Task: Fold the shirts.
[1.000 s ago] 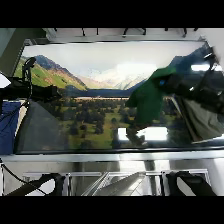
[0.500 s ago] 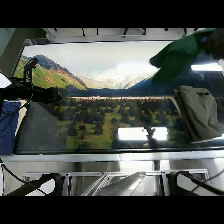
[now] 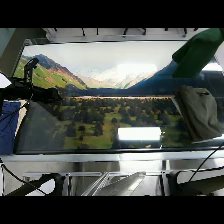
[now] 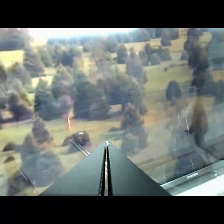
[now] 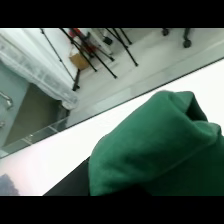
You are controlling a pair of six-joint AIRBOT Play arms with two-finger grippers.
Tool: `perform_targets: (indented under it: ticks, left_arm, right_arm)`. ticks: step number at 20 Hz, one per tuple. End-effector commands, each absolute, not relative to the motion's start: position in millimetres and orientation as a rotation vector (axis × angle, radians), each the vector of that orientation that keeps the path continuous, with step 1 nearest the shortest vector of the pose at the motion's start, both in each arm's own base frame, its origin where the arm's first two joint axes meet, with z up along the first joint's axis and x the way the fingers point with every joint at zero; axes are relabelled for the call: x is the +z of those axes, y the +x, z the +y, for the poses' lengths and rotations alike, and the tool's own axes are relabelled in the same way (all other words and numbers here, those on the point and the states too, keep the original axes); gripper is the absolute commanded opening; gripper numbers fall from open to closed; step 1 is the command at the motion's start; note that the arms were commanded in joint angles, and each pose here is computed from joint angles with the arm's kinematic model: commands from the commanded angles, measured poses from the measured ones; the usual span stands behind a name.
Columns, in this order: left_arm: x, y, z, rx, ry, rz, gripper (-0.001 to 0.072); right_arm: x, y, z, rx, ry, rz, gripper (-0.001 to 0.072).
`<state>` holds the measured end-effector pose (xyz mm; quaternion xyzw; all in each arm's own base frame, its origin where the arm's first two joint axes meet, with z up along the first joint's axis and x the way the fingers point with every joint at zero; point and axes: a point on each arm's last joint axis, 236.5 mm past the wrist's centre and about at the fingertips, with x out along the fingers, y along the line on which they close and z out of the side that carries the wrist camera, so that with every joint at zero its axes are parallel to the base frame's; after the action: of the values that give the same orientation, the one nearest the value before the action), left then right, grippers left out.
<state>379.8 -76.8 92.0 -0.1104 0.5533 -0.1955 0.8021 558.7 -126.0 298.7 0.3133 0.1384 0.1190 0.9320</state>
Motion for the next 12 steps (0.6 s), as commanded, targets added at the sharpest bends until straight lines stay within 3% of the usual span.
perform_targets:
  ticks: [1, 6, 12]
  left_arm:
    - [93, 380, -77, -0.421, -0.235, 1.183, 0.0016]
    - [93, 380, -77, -0.422, -0.236, 1.184, 0.0016]
    - [93, 380, -77, -0.422, -0.235, 1.185, 0.0016]
  right_arm:
    - [271, 552, -152, 0.203, 0.585, 0.361, 0.0022]
    - [256, 530, -161, 0.219, 0.591, 0.447, 0.0022]
    - [222, 476, -180, 0.174, 0.714, 0.672, 0.0022]
